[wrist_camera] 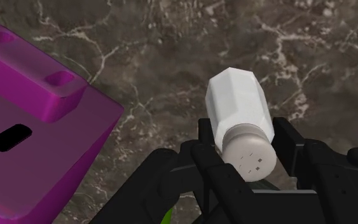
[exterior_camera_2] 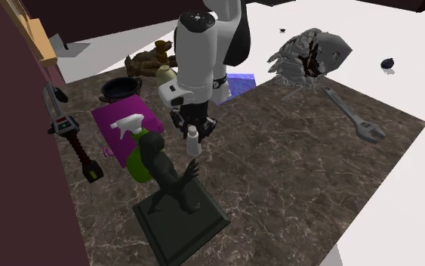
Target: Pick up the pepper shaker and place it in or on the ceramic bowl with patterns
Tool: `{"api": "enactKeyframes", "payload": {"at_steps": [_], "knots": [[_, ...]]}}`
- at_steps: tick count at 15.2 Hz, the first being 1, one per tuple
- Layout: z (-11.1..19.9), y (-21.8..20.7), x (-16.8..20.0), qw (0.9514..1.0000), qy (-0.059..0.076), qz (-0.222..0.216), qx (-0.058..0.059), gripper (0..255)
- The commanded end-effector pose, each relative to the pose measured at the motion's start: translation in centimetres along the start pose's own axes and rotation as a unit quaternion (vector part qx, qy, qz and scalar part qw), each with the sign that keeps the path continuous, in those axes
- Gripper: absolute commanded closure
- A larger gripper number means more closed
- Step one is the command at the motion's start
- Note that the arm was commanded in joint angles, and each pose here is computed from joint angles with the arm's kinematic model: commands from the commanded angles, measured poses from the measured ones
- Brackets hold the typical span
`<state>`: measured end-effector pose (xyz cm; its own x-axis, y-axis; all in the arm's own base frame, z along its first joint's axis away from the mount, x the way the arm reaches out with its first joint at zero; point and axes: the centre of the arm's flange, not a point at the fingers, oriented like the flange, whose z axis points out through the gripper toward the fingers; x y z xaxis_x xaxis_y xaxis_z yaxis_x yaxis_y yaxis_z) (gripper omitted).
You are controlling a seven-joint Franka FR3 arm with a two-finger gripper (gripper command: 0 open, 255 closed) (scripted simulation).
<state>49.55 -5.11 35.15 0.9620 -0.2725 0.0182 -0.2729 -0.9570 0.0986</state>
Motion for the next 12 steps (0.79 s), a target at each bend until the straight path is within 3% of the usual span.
{"api": "enactKeyframes", "payload": {"at_steps": [1,12], "knots": [[-0.8,0.1,0.0,1.0,0.0,0.0,0.0,255],[-6.6,0.6,0.1,1.0,0.0,0.0,0.0,255]]}}
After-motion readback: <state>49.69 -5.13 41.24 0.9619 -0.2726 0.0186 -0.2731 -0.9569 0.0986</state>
